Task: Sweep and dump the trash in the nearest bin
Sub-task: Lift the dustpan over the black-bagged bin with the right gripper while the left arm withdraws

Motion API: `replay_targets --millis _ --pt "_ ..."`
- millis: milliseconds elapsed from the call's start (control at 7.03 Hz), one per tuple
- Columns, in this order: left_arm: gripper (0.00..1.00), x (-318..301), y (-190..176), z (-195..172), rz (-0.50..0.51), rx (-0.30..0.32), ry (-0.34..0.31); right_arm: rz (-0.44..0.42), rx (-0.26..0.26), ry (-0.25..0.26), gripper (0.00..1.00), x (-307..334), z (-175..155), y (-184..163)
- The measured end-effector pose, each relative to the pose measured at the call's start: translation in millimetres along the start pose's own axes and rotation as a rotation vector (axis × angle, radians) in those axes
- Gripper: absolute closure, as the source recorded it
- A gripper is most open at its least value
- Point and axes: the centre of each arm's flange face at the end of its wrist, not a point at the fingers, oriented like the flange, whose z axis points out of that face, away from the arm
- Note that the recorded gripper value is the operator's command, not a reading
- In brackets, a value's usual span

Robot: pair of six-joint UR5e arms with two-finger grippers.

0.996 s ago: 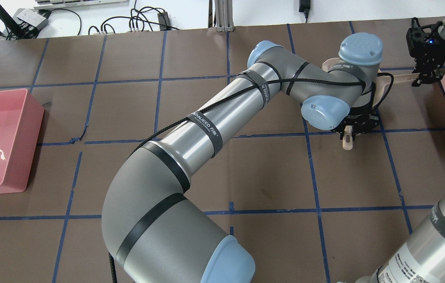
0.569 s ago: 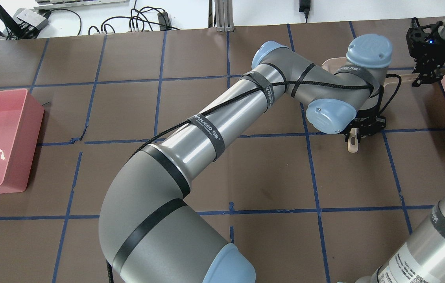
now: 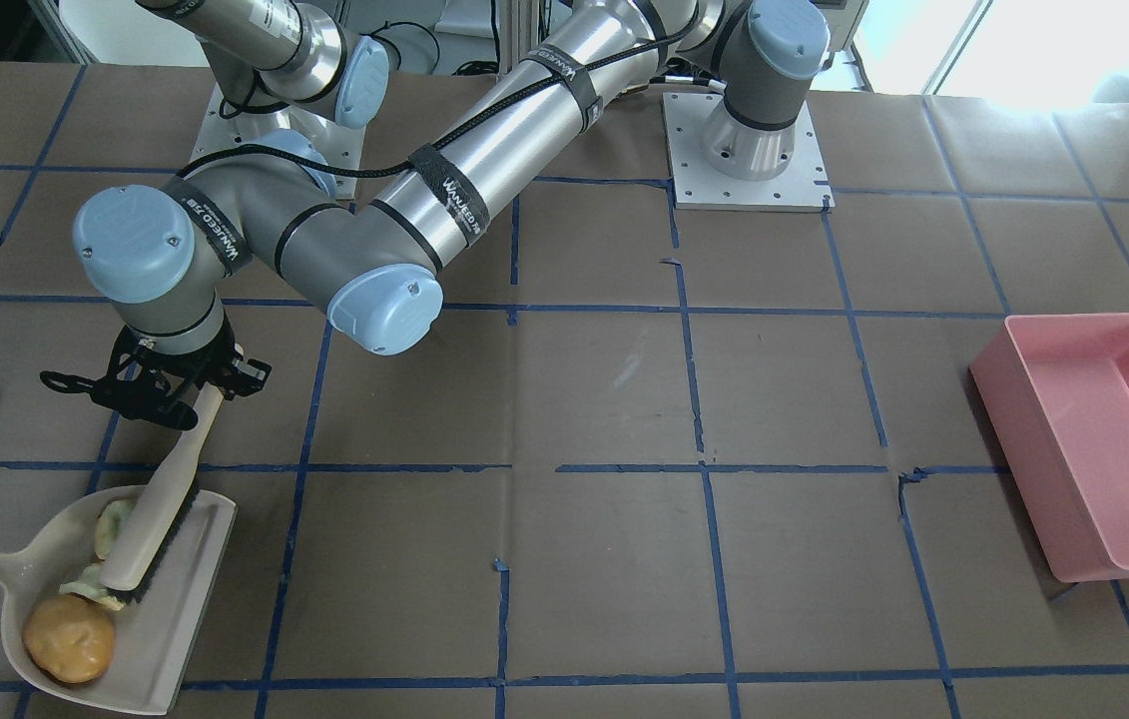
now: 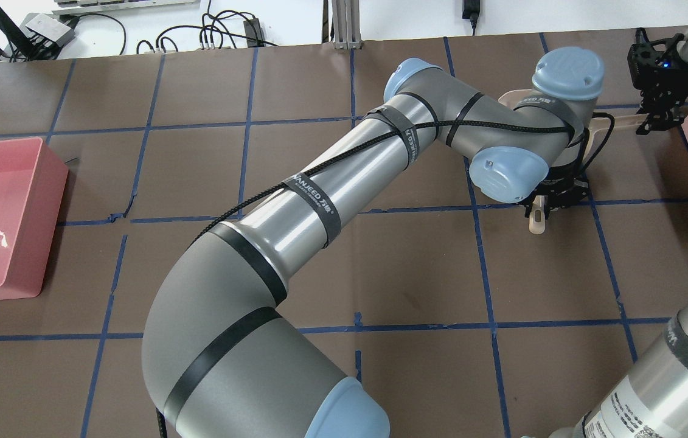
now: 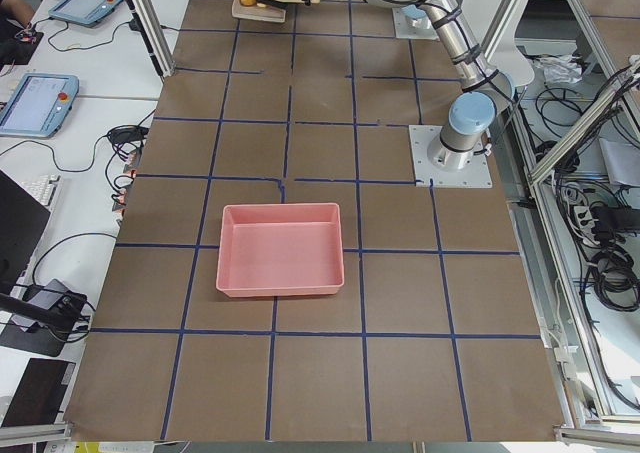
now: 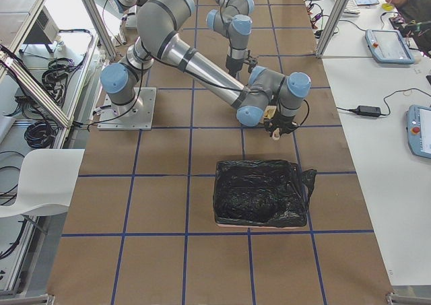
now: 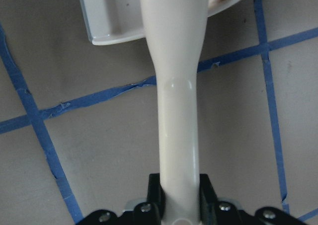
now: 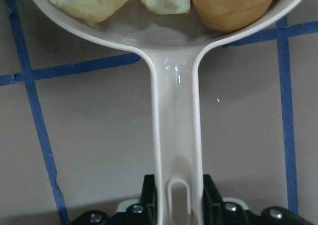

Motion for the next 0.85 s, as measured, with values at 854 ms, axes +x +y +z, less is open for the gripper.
replay_targets --millis 854 --pt "1.00 -142 70 -68 -0.079 -0.086 -0.097 0.008 0.047 0.004 0.94 0 4 0"
